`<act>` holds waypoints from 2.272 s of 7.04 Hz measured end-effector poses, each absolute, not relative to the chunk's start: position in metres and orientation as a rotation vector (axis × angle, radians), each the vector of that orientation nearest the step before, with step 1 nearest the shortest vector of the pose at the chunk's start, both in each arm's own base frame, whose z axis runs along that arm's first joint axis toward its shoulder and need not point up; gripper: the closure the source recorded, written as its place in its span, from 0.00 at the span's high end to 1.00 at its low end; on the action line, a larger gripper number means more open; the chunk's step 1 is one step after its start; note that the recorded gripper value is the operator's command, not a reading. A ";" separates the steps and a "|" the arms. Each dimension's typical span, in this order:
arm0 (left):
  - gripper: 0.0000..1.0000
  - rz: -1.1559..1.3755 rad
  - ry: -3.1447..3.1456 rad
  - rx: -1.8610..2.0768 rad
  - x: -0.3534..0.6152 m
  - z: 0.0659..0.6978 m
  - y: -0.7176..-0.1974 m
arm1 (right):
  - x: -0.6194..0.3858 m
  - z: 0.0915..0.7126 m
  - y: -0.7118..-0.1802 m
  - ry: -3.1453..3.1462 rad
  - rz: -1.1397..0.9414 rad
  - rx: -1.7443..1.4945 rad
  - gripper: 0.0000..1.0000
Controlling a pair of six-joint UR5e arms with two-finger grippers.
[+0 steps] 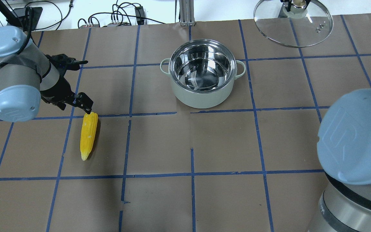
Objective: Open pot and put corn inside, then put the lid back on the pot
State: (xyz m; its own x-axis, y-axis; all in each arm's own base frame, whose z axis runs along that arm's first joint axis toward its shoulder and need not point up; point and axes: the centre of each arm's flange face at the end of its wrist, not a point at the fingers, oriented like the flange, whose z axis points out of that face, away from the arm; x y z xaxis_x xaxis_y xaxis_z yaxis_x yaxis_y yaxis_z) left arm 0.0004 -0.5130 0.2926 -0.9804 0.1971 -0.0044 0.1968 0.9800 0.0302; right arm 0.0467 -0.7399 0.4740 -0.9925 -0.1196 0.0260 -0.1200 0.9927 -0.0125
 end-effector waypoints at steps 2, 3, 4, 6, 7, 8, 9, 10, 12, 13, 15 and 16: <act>1.00 0.085 3.130 0.293 0.007 0.242 -0.512 | 0.036 0.465 -0.744 -3.114 0.007 0.168 0.13; 0.99 0.076 3.130 0.262 0.006 0.218 -0.507 | 0.032 0.463 -0.745 -3.115 0.004 0.160 0.12; 0.87 0.063 3.128 0.235 0.006 0.199 -0.506 | 0.030 0.462 -0.745 -3.116 0.001 0.157 0.12; 0.31 0.059 3.126 0.213 0.007 0.179 -0.508 | 0.030 0.462 -0.746 -3.116 0.000 0.158 0.12; 0.23 0.060 3.124 0.207 0.007 0.176 -0.509 | 0.031 0.463 -0.746 -3.116 0.002 0.158 0.12; 0.23 0.059 3.122 0.177 0.005 0.177 -0.510 | 0.032 0.463 -0.745 -3.115 0.005 0.159 0.12; 0.20 0.060 3.124 0.109 0.001 0.186 -0.515 | 0.032 0.463 -0.746 -3.114 0.006 0.161 0.12; 0.20 0.081 3.129 0.054 -0.007 0.205 -0.528 | 0.033 0.461 -0.747 -3.114 0.005 0.162 0.12; 0.20 0.105 3.143 -0.021 -0.058 0.260 -0.562 | 0.033 0.456 -0.750 -3.113 0.008 0.165 0.12; 0.20 0.087 3.161 -0.052 -0.096 0.294 -0.581 | 0.033 0.456 -0.751 -3.112 0.011 0.166 0.12; 0.20 0.038 3.214 -0.056 -0.174 0.359 -0.621 | 0.033 0.454 -0.752 -3.112 0.011 0.166 0.12; 0.20 -0.015 3.229 -0.011 -0.216 0.380 -0.637 | 0.033 0.454 -0.752 -3.112 0.010 0.166 0.12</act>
State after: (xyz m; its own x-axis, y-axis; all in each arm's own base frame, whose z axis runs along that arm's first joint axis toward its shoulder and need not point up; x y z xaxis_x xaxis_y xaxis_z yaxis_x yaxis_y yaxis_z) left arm -0.2162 -0.6372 0.3799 -0.9962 -0.0062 0.0871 -0.0071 0.9999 -0.0091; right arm 0.0331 -0.7520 0.4539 -0.9940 -0.1060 0.0257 -0.1062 0.9943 -0.0052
